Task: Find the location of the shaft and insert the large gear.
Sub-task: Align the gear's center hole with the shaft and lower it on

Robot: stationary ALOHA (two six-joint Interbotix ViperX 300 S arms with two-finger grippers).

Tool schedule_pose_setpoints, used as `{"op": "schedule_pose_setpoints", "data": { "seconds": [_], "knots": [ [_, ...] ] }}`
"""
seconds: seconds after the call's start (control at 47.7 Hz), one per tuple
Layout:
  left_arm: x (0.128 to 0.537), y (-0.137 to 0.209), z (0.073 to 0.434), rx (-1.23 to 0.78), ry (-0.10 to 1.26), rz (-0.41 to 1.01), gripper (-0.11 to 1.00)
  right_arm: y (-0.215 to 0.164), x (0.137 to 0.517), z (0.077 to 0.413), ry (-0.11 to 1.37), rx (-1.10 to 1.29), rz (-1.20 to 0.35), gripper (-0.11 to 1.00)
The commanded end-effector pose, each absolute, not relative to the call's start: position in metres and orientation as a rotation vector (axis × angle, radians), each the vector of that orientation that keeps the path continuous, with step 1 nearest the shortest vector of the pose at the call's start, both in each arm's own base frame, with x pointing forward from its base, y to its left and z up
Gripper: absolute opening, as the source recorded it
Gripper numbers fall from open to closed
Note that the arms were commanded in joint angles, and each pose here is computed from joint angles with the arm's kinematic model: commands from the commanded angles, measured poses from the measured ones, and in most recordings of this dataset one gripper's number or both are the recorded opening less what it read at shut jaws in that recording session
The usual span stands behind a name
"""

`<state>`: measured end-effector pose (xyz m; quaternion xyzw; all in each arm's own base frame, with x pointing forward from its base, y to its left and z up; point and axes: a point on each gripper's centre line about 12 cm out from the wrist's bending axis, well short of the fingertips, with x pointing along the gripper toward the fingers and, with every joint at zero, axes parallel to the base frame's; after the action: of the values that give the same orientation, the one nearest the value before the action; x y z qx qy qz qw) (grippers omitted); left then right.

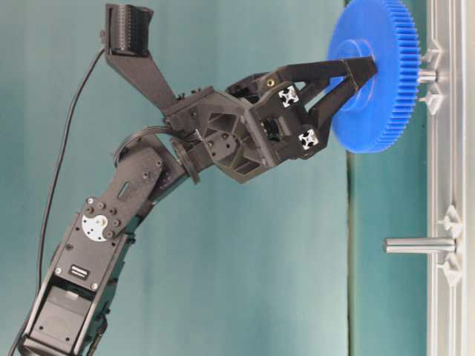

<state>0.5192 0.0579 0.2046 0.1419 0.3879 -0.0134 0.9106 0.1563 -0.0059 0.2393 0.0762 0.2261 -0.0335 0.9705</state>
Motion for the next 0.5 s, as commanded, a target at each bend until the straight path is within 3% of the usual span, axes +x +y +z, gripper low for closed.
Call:
{"op": "schedule_pose_setpoints", "data": {
  "seconds": [0.0,0.482],
  "knots": [
    [0.5206,0.067,0.2281,0.294,0.757,-0.003,0.71,-0.0062,0.1578,0.2423,0.447,0.165,-0.071,0.02],
    [0.5256,0.071,0.2239,0.287,0.781,-0.001,0.72,-0.0063,0.1584,0.2431,0.435,0.165,-0.07,0.02]
  ]
}}
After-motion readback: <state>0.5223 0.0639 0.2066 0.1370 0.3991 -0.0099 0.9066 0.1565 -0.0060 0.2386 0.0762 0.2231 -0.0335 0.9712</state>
